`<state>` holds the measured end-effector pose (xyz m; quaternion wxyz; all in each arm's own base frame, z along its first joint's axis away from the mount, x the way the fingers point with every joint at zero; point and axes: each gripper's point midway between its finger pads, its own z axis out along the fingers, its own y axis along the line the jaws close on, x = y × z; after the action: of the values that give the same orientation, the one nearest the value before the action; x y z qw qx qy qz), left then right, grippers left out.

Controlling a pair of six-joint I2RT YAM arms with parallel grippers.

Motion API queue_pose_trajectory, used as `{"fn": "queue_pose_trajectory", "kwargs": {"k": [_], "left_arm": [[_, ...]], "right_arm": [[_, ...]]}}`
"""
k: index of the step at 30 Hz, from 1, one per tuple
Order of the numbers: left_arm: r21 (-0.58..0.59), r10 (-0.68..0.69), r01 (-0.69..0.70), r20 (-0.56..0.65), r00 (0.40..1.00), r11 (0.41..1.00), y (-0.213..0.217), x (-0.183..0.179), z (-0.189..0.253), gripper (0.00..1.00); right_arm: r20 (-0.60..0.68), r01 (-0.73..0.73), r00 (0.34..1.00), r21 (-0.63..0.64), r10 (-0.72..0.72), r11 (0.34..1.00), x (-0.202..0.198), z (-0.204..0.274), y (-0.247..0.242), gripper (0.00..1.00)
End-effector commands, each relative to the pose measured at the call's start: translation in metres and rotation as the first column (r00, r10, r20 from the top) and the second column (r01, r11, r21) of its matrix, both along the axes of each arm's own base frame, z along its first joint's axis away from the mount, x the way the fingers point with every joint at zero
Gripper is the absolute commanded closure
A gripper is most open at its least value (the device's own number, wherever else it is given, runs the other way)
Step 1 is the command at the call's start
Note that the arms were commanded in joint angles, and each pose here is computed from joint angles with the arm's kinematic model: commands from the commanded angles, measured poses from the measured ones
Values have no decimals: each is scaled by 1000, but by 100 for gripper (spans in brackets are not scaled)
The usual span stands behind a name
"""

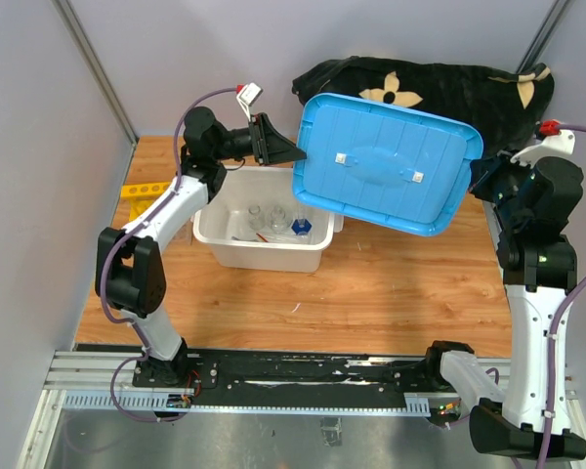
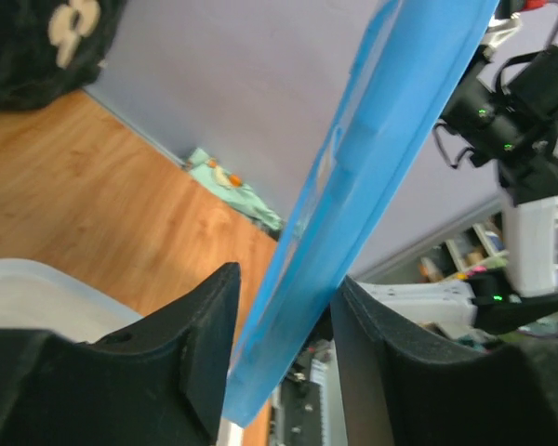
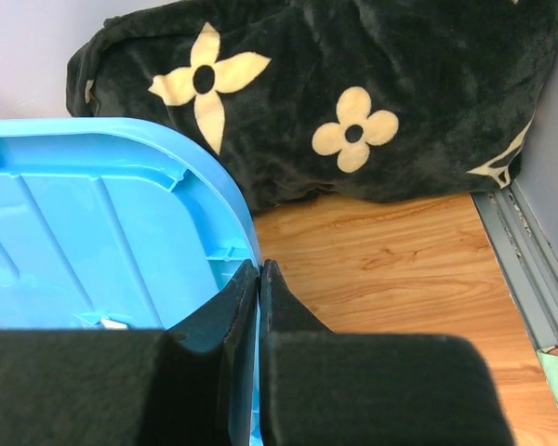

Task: Organize the chemistry lab equipment
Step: Pick up the storage box lid at the center of the board.

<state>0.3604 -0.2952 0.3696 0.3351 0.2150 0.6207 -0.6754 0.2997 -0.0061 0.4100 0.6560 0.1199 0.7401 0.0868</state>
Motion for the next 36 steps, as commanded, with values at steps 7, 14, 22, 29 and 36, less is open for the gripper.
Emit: {"fn": "queue_pose_trajectory", "kwargs": {"k": [7,14,22,29,36], "left_arm": [[105,109,-117,80,991,988,-2,10,3,36],[94,106,-112,70,992,989,-3,8,6,53],[86,101,-109,87,991,990,-5,5,14,65],[120,167,-185,152,974,975,-1,14,21,95],[204,248,-305,261,933,930,11,28,27,100]], "right_arm": [[87,-30,996,25,27,999,4,22,7,99],[86,-36,996,21,34,999,4,22,8,99],[81,-43,996,28,41,999,6,19,10,99],[77,-47,996,32,44,998,9,15,10,99],[64,-58,996,39,55,998,15,9,12,99]]}}
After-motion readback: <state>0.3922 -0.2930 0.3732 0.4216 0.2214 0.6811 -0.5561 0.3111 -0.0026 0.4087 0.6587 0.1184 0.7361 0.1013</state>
